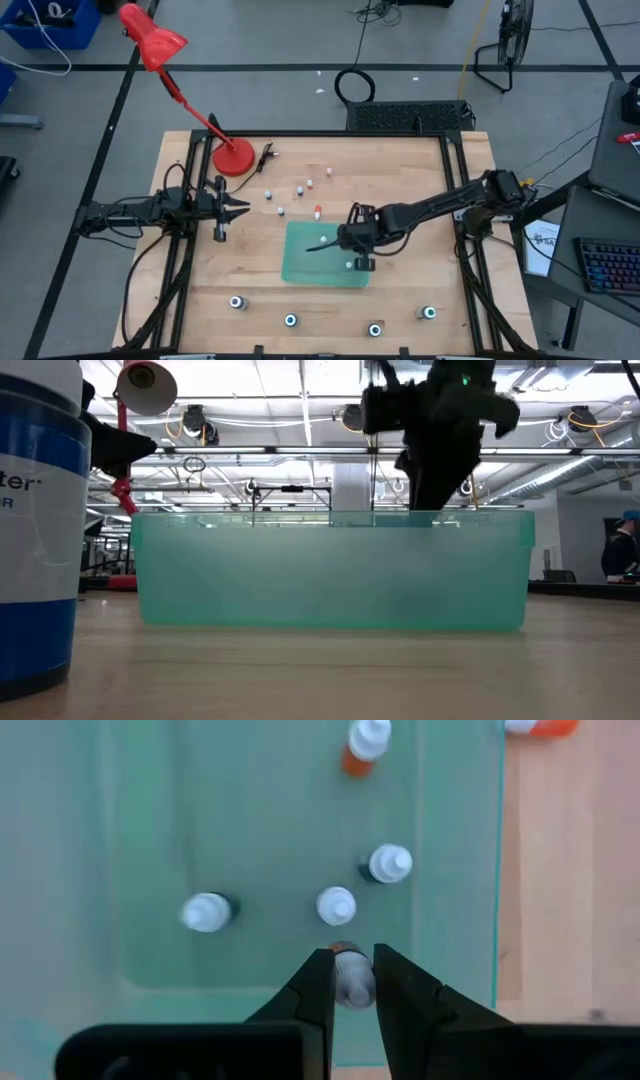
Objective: Pick & Place food coloring
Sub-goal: Put the small red food coloring bottle into the green bin
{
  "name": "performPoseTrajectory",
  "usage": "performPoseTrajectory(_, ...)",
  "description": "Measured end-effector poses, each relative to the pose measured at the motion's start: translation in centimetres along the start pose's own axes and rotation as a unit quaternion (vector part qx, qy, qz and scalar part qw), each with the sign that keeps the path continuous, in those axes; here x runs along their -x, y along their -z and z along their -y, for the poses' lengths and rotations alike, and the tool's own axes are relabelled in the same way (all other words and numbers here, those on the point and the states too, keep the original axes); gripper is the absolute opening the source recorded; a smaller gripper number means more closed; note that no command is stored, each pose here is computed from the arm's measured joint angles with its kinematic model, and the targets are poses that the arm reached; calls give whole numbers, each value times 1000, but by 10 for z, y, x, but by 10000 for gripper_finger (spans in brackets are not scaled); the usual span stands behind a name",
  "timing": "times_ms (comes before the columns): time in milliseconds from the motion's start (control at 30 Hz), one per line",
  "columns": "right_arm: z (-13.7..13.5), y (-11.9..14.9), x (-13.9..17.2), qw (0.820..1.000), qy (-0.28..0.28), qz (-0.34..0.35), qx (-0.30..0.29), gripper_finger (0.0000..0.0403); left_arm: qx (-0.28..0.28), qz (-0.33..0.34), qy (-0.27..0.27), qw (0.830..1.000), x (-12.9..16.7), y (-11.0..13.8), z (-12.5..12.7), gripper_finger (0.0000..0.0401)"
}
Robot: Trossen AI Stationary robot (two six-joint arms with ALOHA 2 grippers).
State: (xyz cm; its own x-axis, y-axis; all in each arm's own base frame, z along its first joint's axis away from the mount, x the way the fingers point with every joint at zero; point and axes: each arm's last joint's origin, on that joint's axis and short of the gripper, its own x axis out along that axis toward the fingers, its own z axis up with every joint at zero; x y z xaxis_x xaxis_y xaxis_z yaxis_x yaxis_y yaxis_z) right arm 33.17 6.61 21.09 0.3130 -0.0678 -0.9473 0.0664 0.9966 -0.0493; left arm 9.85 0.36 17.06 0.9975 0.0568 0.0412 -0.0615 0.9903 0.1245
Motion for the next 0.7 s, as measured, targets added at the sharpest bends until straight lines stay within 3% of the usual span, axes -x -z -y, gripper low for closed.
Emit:
performPoseTrajectory(367,23,9,-25,999,5,6,-31,42,0,0,0,1000,0,0,0,67)
performPoseTrajectory(700,30,12,-37,998,-44,23,-36,41,0,0,0,1000,0,0,0,67)
